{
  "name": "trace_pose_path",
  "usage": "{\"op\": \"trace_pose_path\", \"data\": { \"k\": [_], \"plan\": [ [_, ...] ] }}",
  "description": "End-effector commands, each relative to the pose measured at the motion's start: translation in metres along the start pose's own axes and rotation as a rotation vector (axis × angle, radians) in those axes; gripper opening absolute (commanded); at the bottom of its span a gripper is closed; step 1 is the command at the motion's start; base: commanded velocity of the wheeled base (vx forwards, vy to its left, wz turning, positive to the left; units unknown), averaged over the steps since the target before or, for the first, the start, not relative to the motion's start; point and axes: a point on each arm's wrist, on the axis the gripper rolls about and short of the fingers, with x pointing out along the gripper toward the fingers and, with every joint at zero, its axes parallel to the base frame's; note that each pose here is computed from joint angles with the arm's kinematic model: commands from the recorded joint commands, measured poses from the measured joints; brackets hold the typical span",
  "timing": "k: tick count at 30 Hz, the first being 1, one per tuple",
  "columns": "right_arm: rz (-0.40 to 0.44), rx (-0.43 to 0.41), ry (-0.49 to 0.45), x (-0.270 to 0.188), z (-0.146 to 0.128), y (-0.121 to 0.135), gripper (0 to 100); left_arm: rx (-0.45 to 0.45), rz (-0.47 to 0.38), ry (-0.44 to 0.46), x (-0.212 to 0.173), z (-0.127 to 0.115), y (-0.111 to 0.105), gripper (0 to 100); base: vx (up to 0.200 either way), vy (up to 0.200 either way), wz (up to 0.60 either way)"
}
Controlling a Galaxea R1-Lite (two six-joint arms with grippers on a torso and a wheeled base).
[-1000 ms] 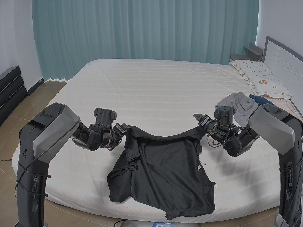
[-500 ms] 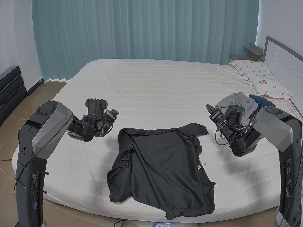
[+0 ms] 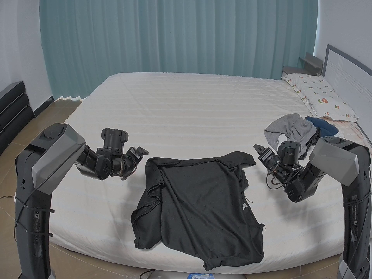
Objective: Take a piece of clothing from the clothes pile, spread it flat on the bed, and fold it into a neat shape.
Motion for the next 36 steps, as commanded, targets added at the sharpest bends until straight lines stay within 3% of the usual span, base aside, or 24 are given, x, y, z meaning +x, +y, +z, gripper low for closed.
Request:
{"op": "trace_pose_path", "data": {
  "k": [1, 6, 8, 13, 21, 26, 35, 36],
  "plan": [
    [-0.009, 0.059, 0.036, -0.023, 0.003, 0.003, 100, 0.017, 0.020, 0.076, -0.009, -0.023, 0.002, 100, 0.000, 0.000, 0.00],
    [-0.008, 0.204, 0.084, -0.034, 0.005, 0.000, 100, 0.052, 0.019, 0.123, -0.008, -0.048, -0.004, 100, 0.000, 0.000, 0.00],
    [-0.012, 0.224, 0.105, -0.037, 0.004, -0.003, 100, 0.065, 0.015, 0.125, -0.007, -0.054, -0.008, 100, 0.000, 0.000, 0.00],
    [-0.005, 0.226, 0.102, -0.041, 0.003, -0.005, 100, 0.085, 0.013, 0.100, -0.005, -0.059, -0.016, 100, 0.000, 0.000, 0.00],
    [0.029, 0.211, 0.091, -0.052, 0.002, -0.002, 100, 0.095, 0.047, 0.068, 0.004, -0.060, -0.012, 100, 0.000, 0.000, 0.00],
    [0.029, 0.208, 0.093, -0.052, 0.001, -0.001, 100, 0.161, 0.097, -0.005, 0.008, -0.057, -0.009, 100, 0.000, 0.000, 0.00],
    [0.026, 0.207, 0.094, -0.052, 0.000, -0.002, 100, 0.210, 0.121, 0.002, 0.018, -0.067, -0.003, 100, 0.000, 0.000, 0.00],
    [0.026, 0.207, 0.094, -0.052, 0.000, -0.002, 100, 0.211, 0.122, 0.003, 0.019, -0.067, -0.003, 0, 0.000, 0.000, 0.00]
  ]
}}
